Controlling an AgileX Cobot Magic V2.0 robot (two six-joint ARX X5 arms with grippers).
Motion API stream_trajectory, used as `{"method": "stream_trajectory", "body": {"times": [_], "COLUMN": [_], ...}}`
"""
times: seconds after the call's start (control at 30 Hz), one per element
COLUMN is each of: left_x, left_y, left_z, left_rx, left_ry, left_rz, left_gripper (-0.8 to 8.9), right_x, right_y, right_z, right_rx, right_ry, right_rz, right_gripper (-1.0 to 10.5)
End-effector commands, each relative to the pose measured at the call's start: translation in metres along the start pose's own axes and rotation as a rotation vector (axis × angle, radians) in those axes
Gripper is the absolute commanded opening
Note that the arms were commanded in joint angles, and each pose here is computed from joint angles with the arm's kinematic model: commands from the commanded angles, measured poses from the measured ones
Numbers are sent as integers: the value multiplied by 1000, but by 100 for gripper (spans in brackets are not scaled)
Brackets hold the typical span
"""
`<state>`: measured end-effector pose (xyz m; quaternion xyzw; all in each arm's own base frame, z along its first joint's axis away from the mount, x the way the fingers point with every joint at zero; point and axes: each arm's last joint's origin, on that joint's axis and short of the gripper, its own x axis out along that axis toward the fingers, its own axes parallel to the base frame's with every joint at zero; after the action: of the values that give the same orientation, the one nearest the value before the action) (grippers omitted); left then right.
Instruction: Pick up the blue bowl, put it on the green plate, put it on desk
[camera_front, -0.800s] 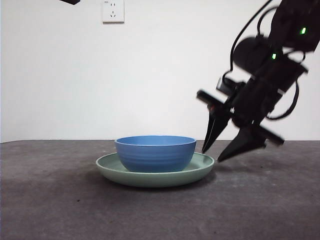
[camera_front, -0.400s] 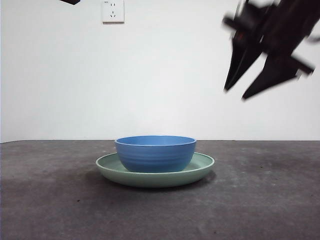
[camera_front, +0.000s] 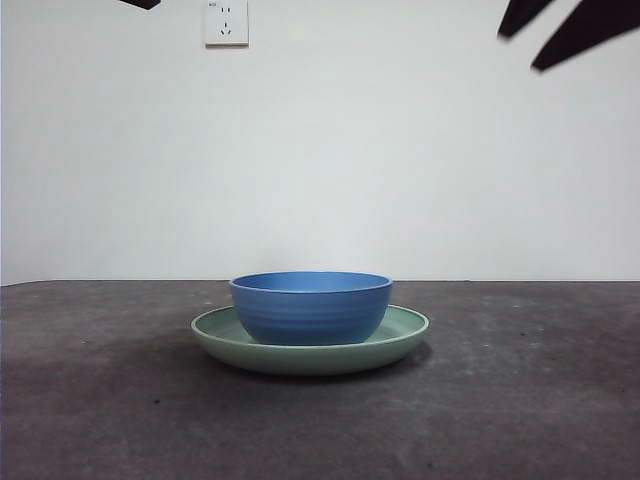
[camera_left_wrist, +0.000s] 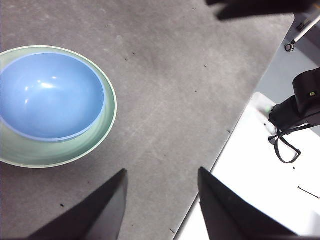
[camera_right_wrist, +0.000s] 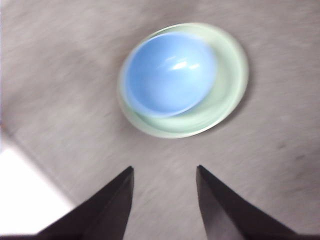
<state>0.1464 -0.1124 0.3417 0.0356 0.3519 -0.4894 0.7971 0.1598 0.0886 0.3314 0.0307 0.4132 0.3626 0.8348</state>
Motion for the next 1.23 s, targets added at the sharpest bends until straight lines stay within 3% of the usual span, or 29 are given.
{"method": "stream_trajectory", "body": {"times": [0.03,0.27,0.83,0.9,0.97,1.23], "left_x": [1,1,1,1,1,1], "left_y": [-1,-1,-1,-1,-1,-1], "left_z": [2,2,0,0,0,0], "left_rx": [16,15,4,4,5,6], "left_ry": [-6,-5,16,16,14,13], "left_rz": [-10,-10,-11,-11,-11,-11], "left_gripper": [226,226,212,155,6,13], "right_x": [-3,-8,-7,-7,-7,-7], "right_y": [10,24,25,25,25,25], "right_z": [-7,-20,-21,-21,-22,-22], "right_rx": [-49,-111,-115,-112,-110,-107], "right_ry": [28,38,44,50,57,62], "right_rz": [60,116,121,120,119,118], "right_gripper": [200,200,199,168,10,9]}}
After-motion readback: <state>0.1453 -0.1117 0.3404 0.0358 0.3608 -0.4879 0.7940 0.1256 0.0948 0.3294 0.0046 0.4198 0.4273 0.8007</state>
